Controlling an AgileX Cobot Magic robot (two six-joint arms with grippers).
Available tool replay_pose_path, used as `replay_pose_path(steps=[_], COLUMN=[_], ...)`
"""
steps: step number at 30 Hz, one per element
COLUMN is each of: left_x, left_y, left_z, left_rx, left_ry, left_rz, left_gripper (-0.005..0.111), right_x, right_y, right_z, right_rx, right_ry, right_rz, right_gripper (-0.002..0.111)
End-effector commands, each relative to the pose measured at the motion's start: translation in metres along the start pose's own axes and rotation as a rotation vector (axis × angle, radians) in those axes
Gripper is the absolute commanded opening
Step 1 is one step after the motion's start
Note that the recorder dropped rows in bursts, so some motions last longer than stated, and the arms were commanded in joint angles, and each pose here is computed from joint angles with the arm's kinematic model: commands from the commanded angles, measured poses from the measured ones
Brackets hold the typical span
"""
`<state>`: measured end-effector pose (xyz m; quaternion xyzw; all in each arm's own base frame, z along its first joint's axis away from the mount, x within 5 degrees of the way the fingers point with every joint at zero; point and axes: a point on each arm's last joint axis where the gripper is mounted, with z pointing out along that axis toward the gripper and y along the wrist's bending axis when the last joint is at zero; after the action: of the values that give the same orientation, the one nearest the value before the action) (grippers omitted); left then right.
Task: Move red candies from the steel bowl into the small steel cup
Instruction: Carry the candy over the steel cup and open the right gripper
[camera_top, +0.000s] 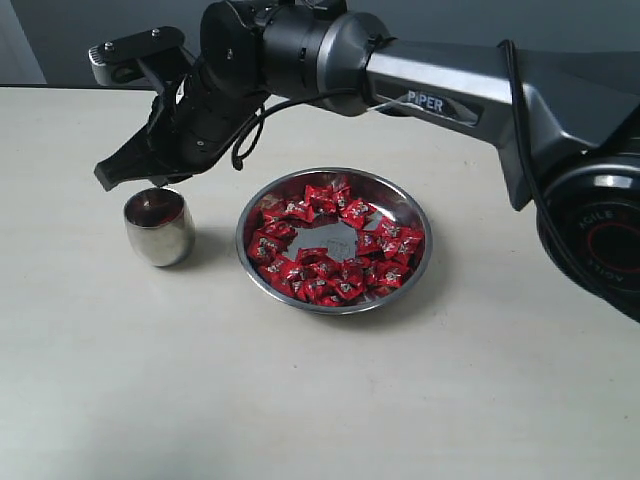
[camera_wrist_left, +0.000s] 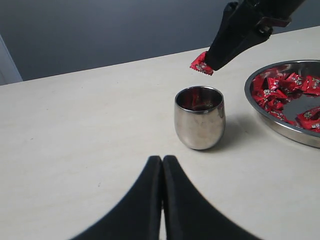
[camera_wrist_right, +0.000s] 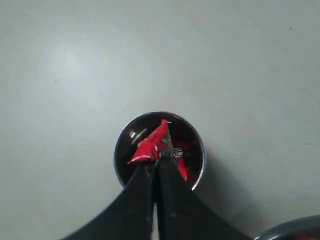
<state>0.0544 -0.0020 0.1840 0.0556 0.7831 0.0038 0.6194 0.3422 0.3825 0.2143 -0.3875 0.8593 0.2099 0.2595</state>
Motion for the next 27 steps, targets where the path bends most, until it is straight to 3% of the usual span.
replay_pose_path(steps=[1,8,12,15,20,27], left_x=[-0.001,-0.001,-0.001,-0.001,-0.001,-0.001], left_y=[0.0,0.0,0.0,0.0,0.0,0.0], left_z=[0.0,0.0,0.0,0.0,0.0,0.0], left_rx=[0.004,0.004,0.004,0.004,0.004,0.004], left_ry=[-0.015,-0.015,-0.015,-0.015,-0.015,-0.015], left_rz=[-0.006,-0.006,-0.006,-0.006,-0.006,-0.006], left_gripper=[0.0,0.0,0.0,0.0,0.0,0.0], right_x=[-0.005,-0.005,-0.005,-0.005,-0.002,0.032], right_y=[0.004,0.004,0.004,0.004,0.001,-0.046], right_z=[-0.005,-0.005,-0.005,-0.005,-0.008,-0.02], right_rx=[-0.031,-0.03,-0.03,-0.03,0.004,0.197], right_ry=[-0.034,-0.034,-0.034,-0.036,0.007,0.381], right_rz=[-0.007,-0.034,-0.034,-0.034,-0.079,0.017], right_gripper=[-0.001,0.002,0.028,0.038,0.038,0.038])
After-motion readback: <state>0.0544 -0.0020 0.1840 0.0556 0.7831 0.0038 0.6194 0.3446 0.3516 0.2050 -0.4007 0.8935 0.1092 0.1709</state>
